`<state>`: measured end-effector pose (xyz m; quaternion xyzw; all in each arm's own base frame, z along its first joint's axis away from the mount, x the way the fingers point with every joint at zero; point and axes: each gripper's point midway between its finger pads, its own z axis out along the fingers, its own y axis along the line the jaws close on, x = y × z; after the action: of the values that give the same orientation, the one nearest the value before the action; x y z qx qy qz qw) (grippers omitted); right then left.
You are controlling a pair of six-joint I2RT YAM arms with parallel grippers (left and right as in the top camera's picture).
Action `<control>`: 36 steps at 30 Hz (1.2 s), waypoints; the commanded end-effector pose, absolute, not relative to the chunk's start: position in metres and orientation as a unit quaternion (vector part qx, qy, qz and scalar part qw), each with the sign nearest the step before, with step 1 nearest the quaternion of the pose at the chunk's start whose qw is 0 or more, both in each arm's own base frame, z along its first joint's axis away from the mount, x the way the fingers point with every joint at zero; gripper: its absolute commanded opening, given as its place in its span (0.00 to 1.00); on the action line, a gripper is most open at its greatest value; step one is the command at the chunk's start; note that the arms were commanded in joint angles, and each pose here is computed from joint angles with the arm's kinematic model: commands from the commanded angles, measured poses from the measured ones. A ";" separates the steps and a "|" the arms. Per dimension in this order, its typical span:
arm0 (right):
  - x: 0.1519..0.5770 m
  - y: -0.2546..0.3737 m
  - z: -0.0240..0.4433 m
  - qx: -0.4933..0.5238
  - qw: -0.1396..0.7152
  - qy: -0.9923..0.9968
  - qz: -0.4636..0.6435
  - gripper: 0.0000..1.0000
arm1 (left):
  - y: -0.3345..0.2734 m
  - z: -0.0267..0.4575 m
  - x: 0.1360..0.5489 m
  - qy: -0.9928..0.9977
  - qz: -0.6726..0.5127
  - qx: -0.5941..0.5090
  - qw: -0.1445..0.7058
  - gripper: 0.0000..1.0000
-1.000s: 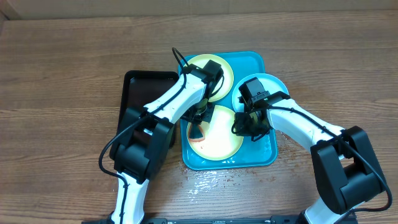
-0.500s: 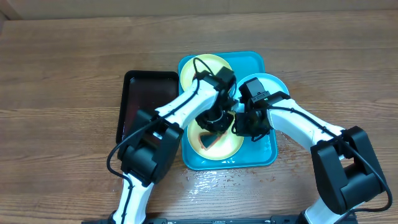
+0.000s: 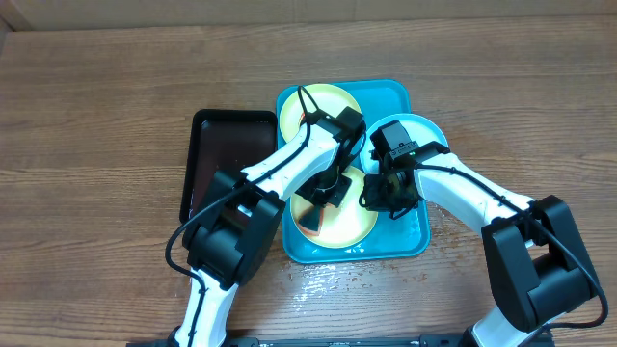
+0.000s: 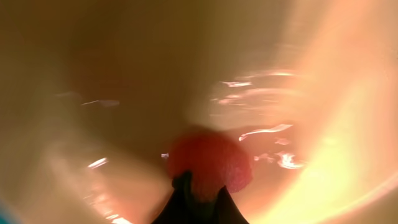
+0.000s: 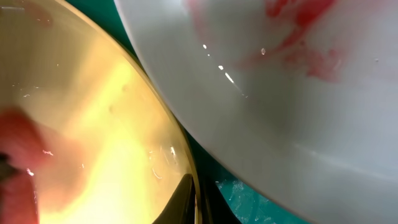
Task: Clean dirty plates on tray and stack at the side
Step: 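Scrub the lower yellow plate with the sponge in the left gripper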
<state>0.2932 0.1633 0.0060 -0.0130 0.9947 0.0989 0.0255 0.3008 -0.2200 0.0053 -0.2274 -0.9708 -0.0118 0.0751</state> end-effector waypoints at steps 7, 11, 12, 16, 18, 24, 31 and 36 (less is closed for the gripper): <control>0.292 0.140 -0.004 -0.001 0.030 0.999 0.043 0.04 | -0.132 0.014 0.354 -0.963 -0.224 -0.147 -0.003 0.04; 0.292 0.140 -0.004 -0.001 0.029 0.999 0.043 0.04 | -0.135 0.020 0.363 -0.967 -0.214 -0.140 -0.015 0.04; 0.292 0.140 -0.004 -0.001 0.029 0.999 0.043 0.04 | -0.140 0.021 0.365 -0.969 -0.202 -0.142 -0.017 0.04; 0.292 0.140 -0.004 -0.001 0.029 0.999 0.043 0.04 | -0.179 0.017 0.360 -0.979 -0.089 -0.186 0.006 0.04; 0.292 0.140 -0.004 -0.001 0.030 0.999 0.043 0.04 | -0.204 0.015 0.350 -0.977 -0.010 -0.213 0.024 0.04; 0.292 0.140 -0.004 -0.001 0.029 0.999 0.043 0.04 | -0.276 0.029 0.328 -0.943 0.204 -0.259 0.046 0.04; 0.292 0.140 -0.004 -0.001 0.029 0.999 0.043 0.04 | -0.311 0.046 0.316 -0.914 0.301 -0.267 0.054 0.04; 0.292 0.140 -0.004 -0.001 0.029 0.999 0.043 0.04 | -0.299 0.043 0.306 -0.922 0.281 -0.253 0.083 0.04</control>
<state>0.2931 0.1652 0.0061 -0.0103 0.9946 0.0997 0.0264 0.3097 -0.2944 0.0405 -0.2451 -0.9313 0.2602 0.0693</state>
